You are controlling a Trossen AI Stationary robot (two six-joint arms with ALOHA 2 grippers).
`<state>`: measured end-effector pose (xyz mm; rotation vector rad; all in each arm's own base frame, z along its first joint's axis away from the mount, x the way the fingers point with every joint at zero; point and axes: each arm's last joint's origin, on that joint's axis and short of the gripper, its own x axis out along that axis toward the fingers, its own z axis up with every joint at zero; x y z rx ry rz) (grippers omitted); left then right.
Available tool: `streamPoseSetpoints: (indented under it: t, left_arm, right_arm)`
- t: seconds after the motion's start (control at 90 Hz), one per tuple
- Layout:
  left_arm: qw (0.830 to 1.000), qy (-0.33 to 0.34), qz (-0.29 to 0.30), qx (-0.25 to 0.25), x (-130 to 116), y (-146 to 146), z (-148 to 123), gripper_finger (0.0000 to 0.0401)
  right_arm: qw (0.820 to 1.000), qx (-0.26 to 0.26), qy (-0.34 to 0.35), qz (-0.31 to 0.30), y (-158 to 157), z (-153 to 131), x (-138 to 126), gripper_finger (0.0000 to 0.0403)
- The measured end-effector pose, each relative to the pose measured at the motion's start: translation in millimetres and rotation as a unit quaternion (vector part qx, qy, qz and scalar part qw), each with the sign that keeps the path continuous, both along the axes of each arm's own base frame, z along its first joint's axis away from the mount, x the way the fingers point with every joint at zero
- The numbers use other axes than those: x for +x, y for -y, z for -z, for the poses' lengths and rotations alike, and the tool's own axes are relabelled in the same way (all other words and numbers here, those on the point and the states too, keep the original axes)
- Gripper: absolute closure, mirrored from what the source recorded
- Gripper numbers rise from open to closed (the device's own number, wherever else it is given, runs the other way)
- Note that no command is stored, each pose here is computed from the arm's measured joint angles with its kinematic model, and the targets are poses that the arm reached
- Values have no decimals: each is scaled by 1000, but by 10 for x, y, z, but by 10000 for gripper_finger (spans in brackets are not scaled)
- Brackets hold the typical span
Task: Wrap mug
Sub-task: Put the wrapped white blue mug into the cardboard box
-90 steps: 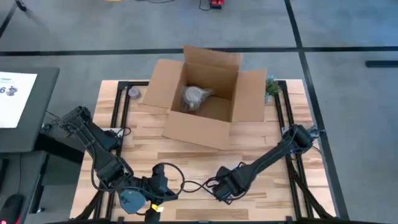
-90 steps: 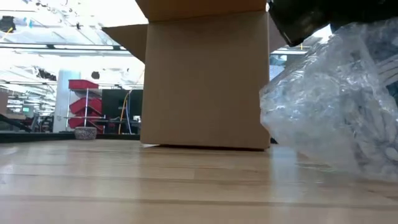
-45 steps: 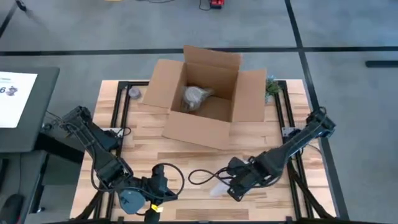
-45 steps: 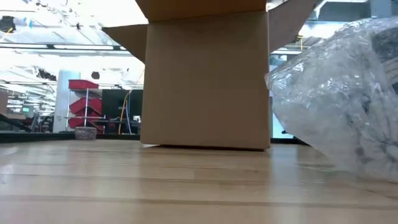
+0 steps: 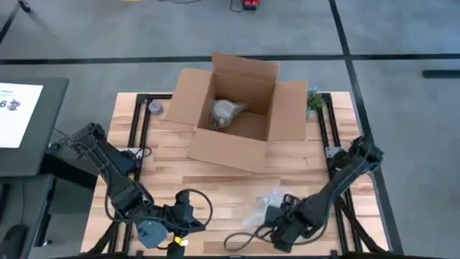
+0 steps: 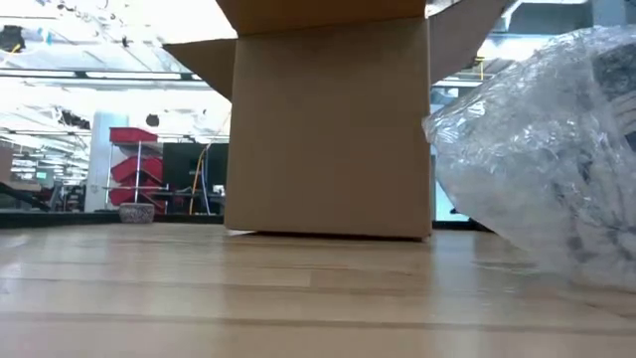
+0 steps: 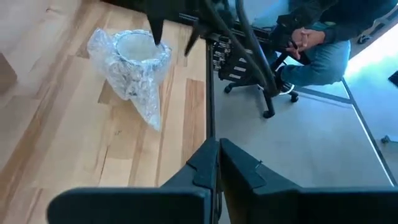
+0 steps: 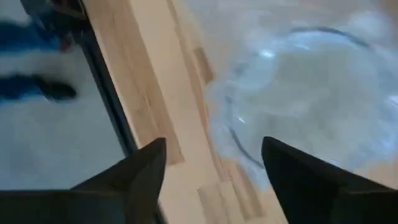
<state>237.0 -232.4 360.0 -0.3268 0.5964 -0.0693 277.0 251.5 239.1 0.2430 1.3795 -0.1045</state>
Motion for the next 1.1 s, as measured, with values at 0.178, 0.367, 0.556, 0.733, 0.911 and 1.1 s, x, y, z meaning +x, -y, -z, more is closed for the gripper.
streamPoseSetpoints:
  t: [0.178,0.367,0.556,0.733,0.911,1.1]
  left_arm:
    - [1000,0,-1,0,0,0,-1,401]
    - [1000,1,-1,0,1,-1,-1,401]
    - [1000,1,-1,-1,4,-2,-3,401]
    - [1000,1,-1,0,3,-2,-2,401]
    - [1000,-4,14,1,-46,42,5,401]
    - [996,-22,85,13,-224,217,127,401]
  right_arm:
    - [997,-57,-50,-20,-84,420,76,155]
    - [994,-90,-55,-34,-52,577,143,248]
    - [994,-89,-45,-42,51,538,233,378]
    - [994,-92,-22,-44,109,409,275,377]
    - [995,-54,50,-71,48,81,233,378]
    - [989,-4,116,-88,-41,-125,221,378]
